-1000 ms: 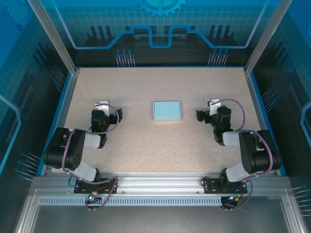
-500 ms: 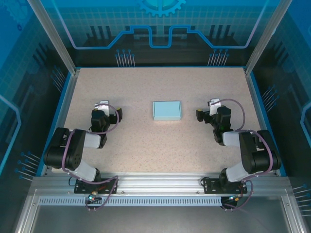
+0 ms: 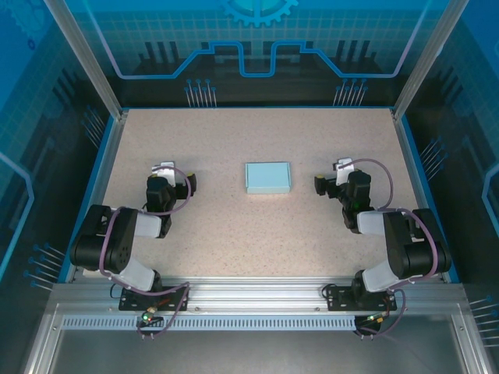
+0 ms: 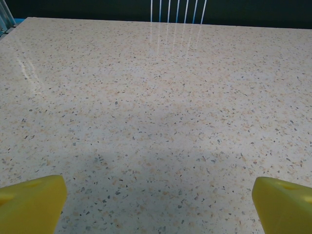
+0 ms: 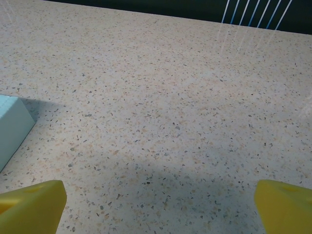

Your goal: Fold the paper box

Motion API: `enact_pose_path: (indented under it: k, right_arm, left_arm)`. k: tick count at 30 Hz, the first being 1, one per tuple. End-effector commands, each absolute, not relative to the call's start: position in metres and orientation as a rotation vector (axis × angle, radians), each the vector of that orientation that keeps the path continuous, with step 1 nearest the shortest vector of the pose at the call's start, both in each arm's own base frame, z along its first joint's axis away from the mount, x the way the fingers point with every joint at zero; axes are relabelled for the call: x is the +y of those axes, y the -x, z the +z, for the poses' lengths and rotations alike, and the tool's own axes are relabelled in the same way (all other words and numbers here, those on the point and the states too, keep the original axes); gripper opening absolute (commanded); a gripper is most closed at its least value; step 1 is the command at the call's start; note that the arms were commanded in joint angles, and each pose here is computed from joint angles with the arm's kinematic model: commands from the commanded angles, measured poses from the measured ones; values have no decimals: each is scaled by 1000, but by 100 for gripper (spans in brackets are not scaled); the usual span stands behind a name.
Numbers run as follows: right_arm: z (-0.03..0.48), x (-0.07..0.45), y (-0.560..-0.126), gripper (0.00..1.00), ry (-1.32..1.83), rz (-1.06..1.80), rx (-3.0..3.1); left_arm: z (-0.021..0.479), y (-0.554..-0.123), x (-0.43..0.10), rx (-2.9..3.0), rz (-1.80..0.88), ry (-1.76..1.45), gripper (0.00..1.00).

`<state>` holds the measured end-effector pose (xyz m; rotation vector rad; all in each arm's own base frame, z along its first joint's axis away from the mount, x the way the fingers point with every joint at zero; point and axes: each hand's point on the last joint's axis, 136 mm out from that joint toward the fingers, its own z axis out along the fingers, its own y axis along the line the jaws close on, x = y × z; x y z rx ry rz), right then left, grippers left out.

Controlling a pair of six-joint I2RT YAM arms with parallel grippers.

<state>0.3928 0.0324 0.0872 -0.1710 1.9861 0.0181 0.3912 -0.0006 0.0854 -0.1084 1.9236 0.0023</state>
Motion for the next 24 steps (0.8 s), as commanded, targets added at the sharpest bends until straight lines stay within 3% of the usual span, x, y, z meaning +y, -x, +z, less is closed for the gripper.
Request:
enact_pose_path:
  k: [1,24]
  right_arm:
    - [93,30,-397,100,153,24,1971]
    - [93,31,-397,100,159,23,1971]
  left_arm:
    - [95,-397,-1,1895,-7,97,99]
    - [96,-397,0,1893,-6,98,99]
